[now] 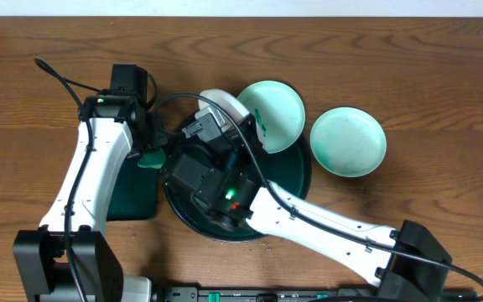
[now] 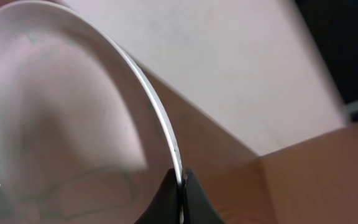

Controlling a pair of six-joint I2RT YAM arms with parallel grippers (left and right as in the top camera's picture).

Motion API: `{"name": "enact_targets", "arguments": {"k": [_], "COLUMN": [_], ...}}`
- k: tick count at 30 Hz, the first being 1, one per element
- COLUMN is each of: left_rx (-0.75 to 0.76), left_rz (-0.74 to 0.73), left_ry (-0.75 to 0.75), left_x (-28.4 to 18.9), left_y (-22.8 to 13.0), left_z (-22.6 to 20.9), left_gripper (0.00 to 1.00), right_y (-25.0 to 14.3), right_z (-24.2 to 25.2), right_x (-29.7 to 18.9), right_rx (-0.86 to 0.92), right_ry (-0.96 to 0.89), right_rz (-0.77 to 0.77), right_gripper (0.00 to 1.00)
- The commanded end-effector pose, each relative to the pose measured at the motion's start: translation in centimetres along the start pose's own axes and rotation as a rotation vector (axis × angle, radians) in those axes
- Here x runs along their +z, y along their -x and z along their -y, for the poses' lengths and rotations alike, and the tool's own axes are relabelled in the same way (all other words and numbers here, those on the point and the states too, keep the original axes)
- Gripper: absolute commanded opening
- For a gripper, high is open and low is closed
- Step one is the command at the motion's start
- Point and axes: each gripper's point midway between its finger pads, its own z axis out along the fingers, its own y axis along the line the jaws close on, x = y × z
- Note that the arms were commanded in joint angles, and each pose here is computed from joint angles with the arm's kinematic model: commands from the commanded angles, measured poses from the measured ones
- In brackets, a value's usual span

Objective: Clean dirty plates on tray and stack at the side

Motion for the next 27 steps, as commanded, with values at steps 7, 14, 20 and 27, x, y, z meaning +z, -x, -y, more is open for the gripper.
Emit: {"name": "enact_targets", "arguments": {"k": [7, 14, 20, 27], "left_rx": [-0.023, -0.022, -0.022, -0.022], "left_rz": [0.034, 0.033, 0.032, 0.032], "left_ry": [0.000, 0.000, 0.001, 0.001], "left_x": [-0.8, -0.8, -0.7, -0.7], "left_y": [0.9, 0.9, 0.8, 0.8], "left_z": [0.0, 0.0, -0.1, -0.1], "left_gripper": [0.07, 0.07, 0.07, 0.07], "right_y": [1.5, -0.9, -3.6, -4.1], "right_z": [3.0, -2.0, -5.0, -1.9], "right_x": [-0.9, 2.0, 4.2, 5.8], "right_rx": [0.036, 0.026, 0.143, 0.415], "right_ry": [-0.111, 0.250, 0.620, 1.005], "right_rz": [0.043, -0.087, -0.268, -0.383], "right_gripper": [0.01, 0.01, 0.01, 0.01]}}
